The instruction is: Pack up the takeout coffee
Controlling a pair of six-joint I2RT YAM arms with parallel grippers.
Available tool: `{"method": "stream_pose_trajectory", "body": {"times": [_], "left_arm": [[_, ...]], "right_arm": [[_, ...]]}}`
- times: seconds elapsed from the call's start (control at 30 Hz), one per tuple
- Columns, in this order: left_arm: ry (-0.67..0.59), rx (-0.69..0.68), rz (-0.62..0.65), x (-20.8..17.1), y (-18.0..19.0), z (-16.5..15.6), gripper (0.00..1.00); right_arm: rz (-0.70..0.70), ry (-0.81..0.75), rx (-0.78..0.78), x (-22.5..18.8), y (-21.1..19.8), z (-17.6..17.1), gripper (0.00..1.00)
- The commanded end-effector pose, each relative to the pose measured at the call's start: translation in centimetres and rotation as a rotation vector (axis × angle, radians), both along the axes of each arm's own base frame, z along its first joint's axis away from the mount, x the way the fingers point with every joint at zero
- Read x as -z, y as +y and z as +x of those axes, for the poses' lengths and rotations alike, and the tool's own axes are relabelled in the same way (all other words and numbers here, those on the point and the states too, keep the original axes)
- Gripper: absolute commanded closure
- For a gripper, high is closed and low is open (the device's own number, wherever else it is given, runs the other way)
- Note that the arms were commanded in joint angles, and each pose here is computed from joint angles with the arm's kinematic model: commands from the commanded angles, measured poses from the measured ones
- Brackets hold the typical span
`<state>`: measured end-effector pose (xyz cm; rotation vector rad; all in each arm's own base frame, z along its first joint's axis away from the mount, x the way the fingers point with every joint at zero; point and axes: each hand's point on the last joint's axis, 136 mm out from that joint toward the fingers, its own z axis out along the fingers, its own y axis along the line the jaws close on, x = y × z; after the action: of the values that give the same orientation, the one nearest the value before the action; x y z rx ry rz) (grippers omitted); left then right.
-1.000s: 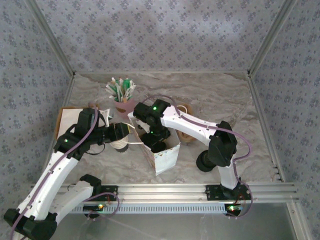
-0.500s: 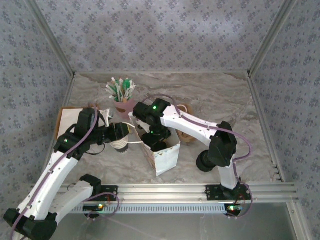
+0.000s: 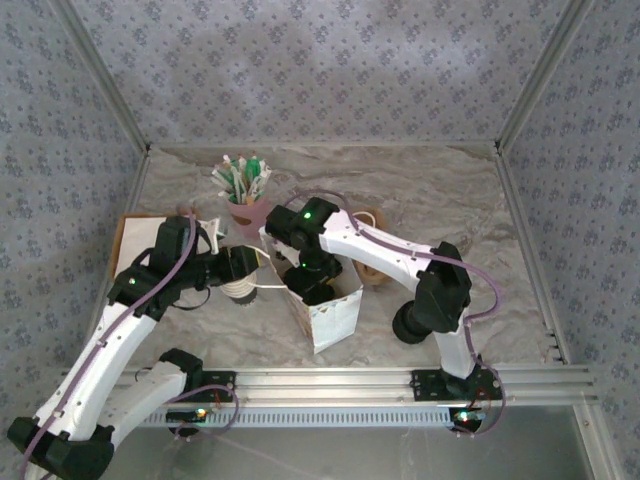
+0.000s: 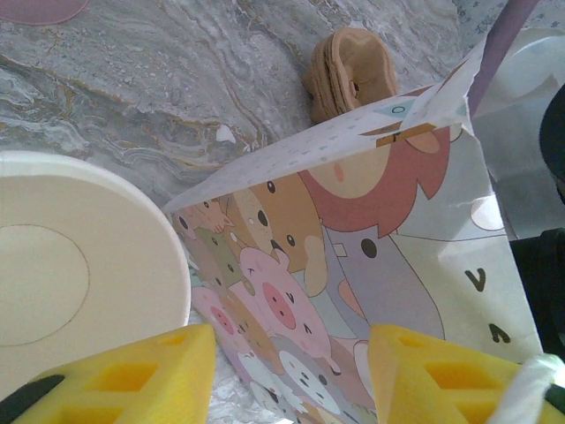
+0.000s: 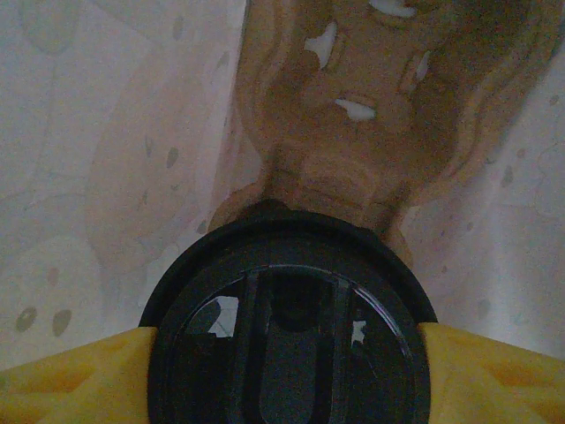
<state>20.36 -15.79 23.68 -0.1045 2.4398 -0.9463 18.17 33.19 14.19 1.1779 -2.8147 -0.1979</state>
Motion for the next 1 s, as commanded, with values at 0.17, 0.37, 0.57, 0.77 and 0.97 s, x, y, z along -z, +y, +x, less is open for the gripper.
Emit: {"method": "stream_pose_trajectory", "body": {"times": [0.17, 0.37, 0.57, 0.77, 0.97], "left_arm": [[-0.060, 0.013, -0.009, -1.83, -0.22, 0.36, 0.51], [-0.059, 0.013, -0.009, -1.81, -0.24, 0.38, 0.51], [-0.059, 0.014, -0.008, -1.75, -0.23, 0.38, 0.51], [-0.059, 0.014, -0.008, -1.78, -0.23, 0.38, 0.51], [-0.060, 0.012, -0.010, -1.81, -0.23, 0.42, 0.51]], "right_arm": [[-0.028, 0.021, -0.028, -0.05, -0.38, -0.56, 0.27], [-0.027, 0.020, -0.028, 0.00, -0.35, -0.56, 0.27], [-0.028, 0.024, -0.029, 0.12, -0.28, -0.60, 0.27], [-0.027, 0.027, -0.027, 0.15, -0.24, -0.64, 0.27], [-0.024, 0.032, -0.025, 0.25, -0.19, -0.69, 0.27]]}}
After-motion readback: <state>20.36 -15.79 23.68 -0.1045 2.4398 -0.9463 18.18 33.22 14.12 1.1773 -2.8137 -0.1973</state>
